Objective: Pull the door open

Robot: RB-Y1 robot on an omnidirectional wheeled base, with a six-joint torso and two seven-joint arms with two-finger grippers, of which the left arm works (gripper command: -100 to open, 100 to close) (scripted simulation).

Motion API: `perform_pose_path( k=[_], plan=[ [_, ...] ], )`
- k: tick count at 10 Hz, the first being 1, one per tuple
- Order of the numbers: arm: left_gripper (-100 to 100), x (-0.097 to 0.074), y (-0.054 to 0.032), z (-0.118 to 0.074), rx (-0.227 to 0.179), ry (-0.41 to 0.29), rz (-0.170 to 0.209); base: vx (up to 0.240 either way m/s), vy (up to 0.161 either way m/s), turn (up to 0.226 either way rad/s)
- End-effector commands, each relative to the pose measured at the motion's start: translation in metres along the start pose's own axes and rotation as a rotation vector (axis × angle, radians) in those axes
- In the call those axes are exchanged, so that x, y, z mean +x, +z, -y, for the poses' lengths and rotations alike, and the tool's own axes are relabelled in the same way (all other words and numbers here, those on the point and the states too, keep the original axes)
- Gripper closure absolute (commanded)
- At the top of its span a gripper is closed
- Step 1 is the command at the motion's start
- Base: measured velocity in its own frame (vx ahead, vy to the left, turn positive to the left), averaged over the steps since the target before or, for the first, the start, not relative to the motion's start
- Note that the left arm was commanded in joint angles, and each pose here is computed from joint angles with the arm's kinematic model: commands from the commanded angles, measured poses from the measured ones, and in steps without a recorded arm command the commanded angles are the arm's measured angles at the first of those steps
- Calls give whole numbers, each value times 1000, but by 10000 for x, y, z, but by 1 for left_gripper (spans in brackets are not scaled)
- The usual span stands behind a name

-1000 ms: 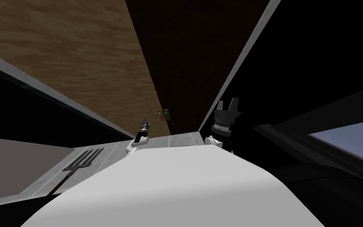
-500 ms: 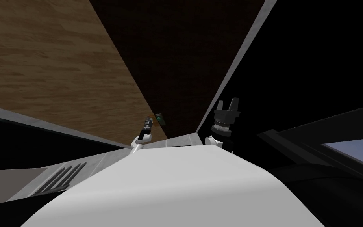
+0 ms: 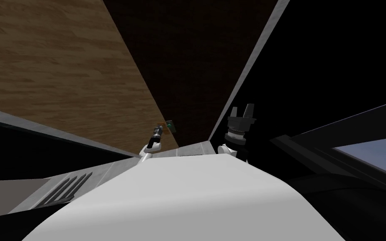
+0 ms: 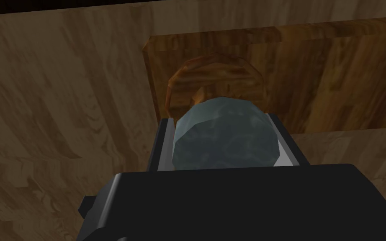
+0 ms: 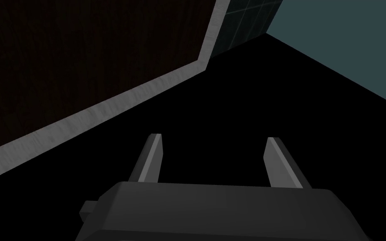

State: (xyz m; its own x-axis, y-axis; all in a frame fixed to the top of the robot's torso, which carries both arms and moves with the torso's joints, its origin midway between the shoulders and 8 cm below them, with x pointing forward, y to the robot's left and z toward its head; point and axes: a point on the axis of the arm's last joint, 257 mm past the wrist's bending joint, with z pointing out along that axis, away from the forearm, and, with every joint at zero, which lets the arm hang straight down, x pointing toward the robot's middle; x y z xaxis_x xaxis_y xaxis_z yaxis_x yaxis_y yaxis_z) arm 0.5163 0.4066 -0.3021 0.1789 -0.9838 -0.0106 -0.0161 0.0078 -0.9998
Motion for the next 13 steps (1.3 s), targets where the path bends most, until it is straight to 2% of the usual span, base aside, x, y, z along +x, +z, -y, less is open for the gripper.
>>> perform_pose_path(
  k=[1, 2, 3, 4, 7, 9, 10, 11, 12, 13],
  plan=[
    [100, -35, -1, 6, 1, 0, 5, 0, 0, 0],
    [100, -224, -73, -76, -19, 13, 29, -93, 89, 148],
    [100, -276, -91, -91, -23, 17, 35, -165, 81, 128],
    [-100, -280, -83, -54, -16, 18, 37, -176, 54, 135],
    [-100, -196, -98, -43, -12, 12, 20, -209, -2, -10],
    [-100, -51, -86, -9, -2, 3, -3, -199, -88, -56],
    [-100, 94, -67, 34, 8, -6, -26, -176, -119, -117],
    [-100, 19, -90, 13, 3, -1, -13, -75, -60, -19],
    [-100, -228, -159, -69, -17, 14, 23, -39, 25, 177],
    [-100, -283, -174, -85, -22, 17, 32, -26, 51, 160]
  ],
)
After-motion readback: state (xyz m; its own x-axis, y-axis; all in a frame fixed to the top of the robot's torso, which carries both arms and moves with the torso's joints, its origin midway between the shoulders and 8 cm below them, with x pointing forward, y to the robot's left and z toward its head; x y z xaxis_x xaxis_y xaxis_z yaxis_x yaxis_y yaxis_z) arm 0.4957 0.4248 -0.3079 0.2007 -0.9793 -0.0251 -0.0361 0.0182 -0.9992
